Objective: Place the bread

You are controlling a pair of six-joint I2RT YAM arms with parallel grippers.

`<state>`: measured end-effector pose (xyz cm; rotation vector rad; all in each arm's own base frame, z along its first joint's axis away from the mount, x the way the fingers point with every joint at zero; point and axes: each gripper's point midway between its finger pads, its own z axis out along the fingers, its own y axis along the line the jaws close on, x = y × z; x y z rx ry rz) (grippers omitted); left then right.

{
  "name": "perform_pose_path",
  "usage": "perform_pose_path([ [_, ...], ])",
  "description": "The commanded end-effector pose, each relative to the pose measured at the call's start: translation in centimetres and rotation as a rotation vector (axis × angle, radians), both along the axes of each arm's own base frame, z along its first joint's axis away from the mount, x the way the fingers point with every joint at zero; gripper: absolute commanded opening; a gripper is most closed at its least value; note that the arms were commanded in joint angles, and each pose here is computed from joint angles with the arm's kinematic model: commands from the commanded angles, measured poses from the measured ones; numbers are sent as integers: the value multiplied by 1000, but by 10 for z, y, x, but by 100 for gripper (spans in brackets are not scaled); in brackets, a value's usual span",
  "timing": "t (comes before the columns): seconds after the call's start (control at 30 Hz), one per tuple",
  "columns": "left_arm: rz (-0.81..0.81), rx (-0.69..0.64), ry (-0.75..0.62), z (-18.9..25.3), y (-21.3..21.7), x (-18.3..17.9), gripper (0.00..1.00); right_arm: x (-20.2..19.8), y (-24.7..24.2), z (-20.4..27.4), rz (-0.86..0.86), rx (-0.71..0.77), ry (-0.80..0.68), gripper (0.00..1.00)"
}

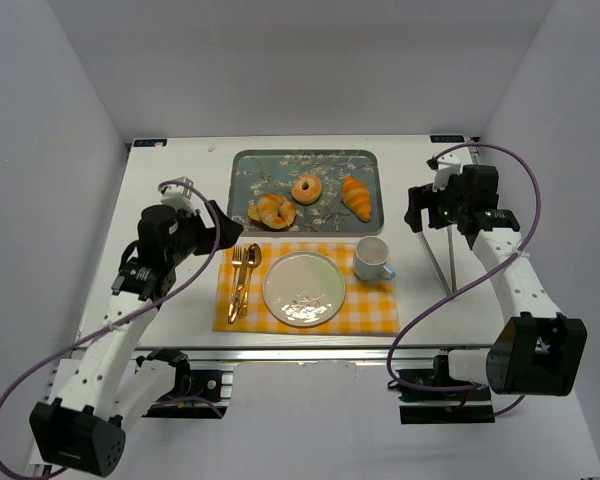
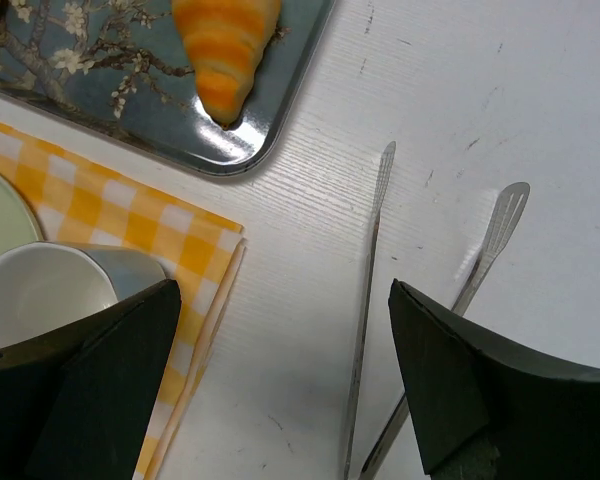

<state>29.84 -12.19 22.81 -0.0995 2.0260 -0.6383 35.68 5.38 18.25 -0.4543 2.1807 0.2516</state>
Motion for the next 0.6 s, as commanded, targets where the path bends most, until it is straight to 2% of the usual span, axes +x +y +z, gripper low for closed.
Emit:
perform_pose_path([
  [0.0, 50, -6, -4, 2, 11, -19, 98, 7, 1, 23, 8, 11, -65, 89],
  [0.07, 64, -9, -5, 0, 14, -25, 98, 4, 3, 23, 43, 1, -75, 89],
  [0.13, 74, -4, 6, -6, 17, -29, 98, -7, 11, 15, 184, -50, -72, 89],
  [0.17, 77, -4, 3, -5, 17, -31, 98, -7, 2, 8, 176, -75, -54, 86],
  [0.2, 77, -3, 5, -6, 18, -32, 96, -7, 0, 6, 171, -81, -50, 79],
  [0.27, 77, 0, 8, -9, 18, -33, 90, -4, -17, 0, 103, -82, -26, 42],
  [0.3, 73, 1, 3, -8, 18, -34, 72, -4, -24, -5, 79, -81, -12, 2],
  [0.33, 71, 4, -1, -8, 19, -35, 57, -2, -34, -7, 43, -79, -13, 0],
  [0.4, 73, 10, 5, -11, 19, -36, 22, -4, -46, -18, 4, -98, 11, 0],
  [0.43, 74, 15, 5, -11, 20, -36, 13, -9, -52, -30, -4, -111, 50, 6],
  [0.47, 66, 15, 10, -14, 19, -37, 14, -11, -58, -37, -22, -133, 75, 58],
  [0.5, 65, 13, 12, -16, 19, -38, 33, -17, -65, -51, -41, -143, 140, 74],
  [0.57, 54, 8, 23, -20, 17, -41, 61, -23, -74, -62, -62, -158, 189, 87],
])
